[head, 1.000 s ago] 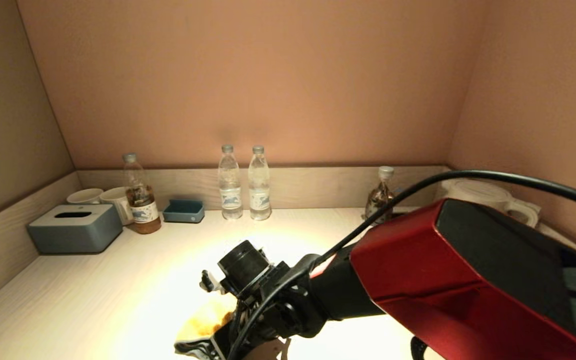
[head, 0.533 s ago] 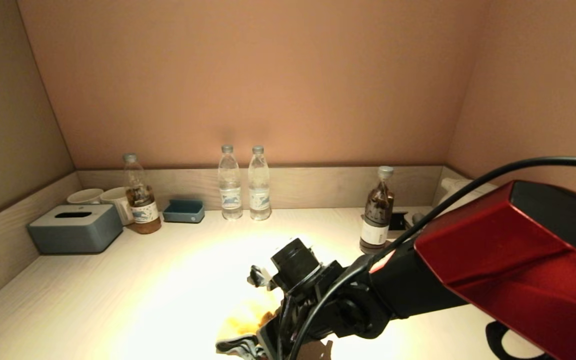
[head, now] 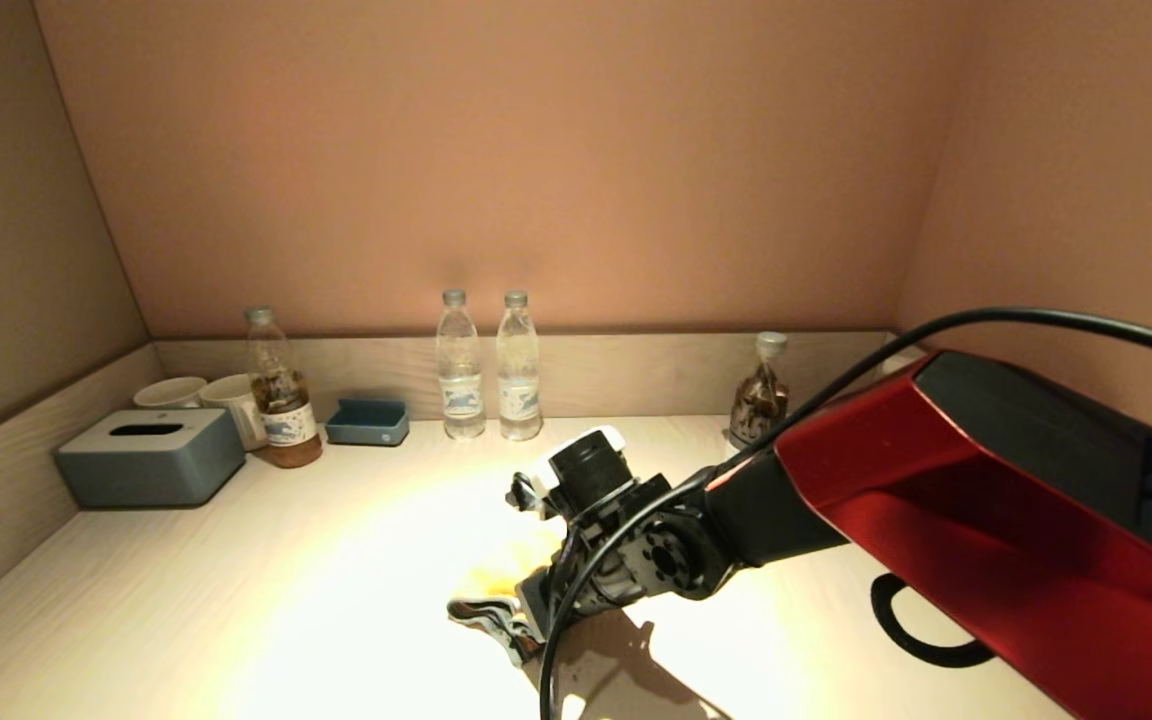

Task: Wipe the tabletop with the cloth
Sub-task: Sweep the stains on the table

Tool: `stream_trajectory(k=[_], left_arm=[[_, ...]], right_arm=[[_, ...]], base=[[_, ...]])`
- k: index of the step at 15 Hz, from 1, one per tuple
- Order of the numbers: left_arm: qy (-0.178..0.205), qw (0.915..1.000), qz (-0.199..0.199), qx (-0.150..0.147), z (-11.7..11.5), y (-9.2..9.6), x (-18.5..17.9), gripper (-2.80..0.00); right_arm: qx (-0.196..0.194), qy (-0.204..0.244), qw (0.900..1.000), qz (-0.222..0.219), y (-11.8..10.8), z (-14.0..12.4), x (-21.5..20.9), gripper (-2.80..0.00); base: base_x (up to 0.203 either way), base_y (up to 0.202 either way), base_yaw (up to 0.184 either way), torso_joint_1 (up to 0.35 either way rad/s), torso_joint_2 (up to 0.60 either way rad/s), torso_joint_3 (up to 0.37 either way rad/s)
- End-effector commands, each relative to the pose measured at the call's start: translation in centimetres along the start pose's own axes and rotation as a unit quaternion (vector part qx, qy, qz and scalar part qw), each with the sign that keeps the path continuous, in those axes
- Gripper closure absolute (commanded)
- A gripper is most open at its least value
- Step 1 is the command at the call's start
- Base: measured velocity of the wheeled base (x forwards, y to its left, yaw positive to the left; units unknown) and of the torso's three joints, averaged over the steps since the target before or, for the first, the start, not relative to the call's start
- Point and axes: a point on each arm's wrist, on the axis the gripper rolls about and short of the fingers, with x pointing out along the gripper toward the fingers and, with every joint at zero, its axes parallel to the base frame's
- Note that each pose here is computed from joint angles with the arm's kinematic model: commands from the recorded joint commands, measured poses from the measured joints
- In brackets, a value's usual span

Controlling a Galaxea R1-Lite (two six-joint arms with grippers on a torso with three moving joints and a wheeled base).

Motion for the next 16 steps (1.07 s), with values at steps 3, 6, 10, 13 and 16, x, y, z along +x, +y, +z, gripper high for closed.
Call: stream_trajectory(k=[3, 6, 10, 13, 16], left_arm=[[0.000, 1.0000, 0.001, 0.000, 0.0, 0.0, 0.0, 0.00], [0.000, 1.0000, 0.001, 0.000, 0.0, 0.0, 0.0, 0.00], [0.000, 1.0000, 0.001, 0.000, 0.0, 0.0, 0.0, 0.00], [0.000, 1.0000, 0.001, 0.000, 0.0, 0.0, 0.0, 0.00], [0.000, 1.0000, 0.001, 0.000, 0.0, 0.0, 0.0, 0.00]], right_arm=[[-0.014, -0.005, 1.000, 0.017, 2.0, 2.0, 1.8, 0.00], [-0.034, -0.002, 0.999, 0.035, 4.4, 1.9, 1.6, 0.00], [-0.054, -0.002, 0.997, 0.061, 7.9, 1.3, 0.4, 0.00], [-0.068, 0.007, 0.995, 0.074, 9.3, 0.2, -0.8, 0.00], [-0.084, 0.022, 0.993, 0.086, 10.5, -1.7, -2.9, 0.00]], base=[[0.000, 0.000, 0.000, 0.000, 0.00, 0.000], [0.000, 0.000, 0.000, 0.000, 0.00, 0.000], [0.000, 0.000, 0.000, 0.000, 0.00, 0.000], [0.000, 0.000, 0.000, 0.000, 0.00, 0.000], [0.000, 0.000, 0.000, 0.000, 0.00, 0.000]])
